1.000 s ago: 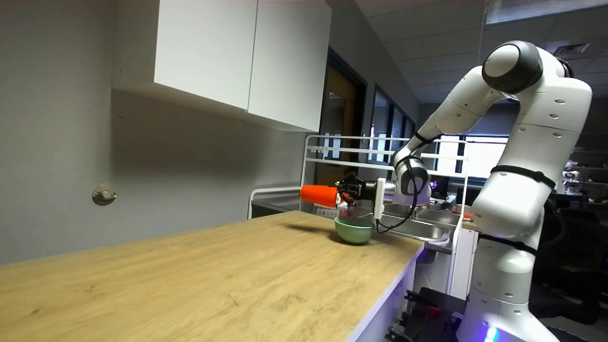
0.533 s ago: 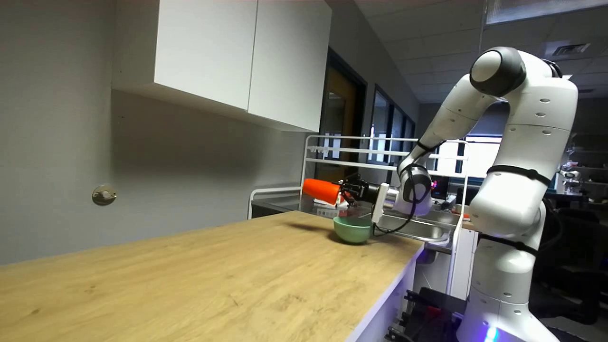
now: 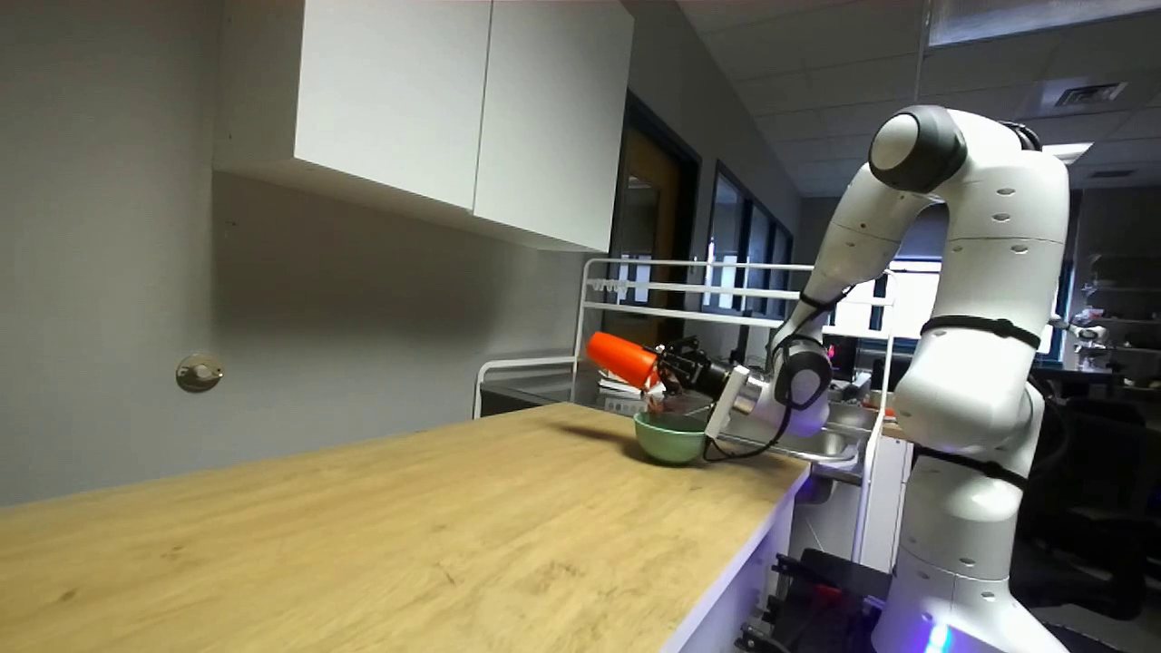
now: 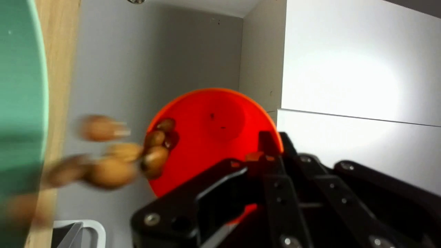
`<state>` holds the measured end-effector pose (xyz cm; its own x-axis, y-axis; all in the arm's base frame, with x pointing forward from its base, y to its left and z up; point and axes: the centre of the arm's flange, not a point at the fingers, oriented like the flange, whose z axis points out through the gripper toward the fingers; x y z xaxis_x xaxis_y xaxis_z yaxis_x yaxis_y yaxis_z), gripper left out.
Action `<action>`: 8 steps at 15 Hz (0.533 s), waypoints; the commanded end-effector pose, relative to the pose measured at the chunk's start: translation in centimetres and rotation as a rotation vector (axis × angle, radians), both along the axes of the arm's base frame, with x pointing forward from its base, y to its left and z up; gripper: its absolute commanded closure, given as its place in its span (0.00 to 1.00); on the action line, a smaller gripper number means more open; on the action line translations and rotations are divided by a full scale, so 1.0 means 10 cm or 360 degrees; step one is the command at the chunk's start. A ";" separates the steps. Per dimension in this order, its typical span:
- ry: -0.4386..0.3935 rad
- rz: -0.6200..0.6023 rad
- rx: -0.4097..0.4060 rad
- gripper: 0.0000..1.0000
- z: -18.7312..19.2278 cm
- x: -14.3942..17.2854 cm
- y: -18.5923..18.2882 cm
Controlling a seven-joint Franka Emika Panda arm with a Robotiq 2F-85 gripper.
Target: Pick up the orange cup and pour the contents into the green bowl
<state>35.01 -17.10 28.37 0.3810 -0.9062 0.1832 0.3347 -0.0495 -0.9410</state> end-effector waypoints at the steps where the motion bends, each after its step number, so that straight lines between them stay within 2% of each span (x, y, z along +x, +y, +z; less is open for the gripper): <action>1: -0.0112 -0.0060 0.0012 0.98 -0.07 -0.03 -0.01; 5: -0.0168 -0.0074 0.0017 0.98 -0.09 -0.02 0.00; 8: -0.0161 -0.0069 -0.0054 0.98 -0.05 -0.01 0.02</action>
<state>34.94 -17.10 27.38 0.3386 -0.9183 0.2051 0.4114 -0.0515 -0.9100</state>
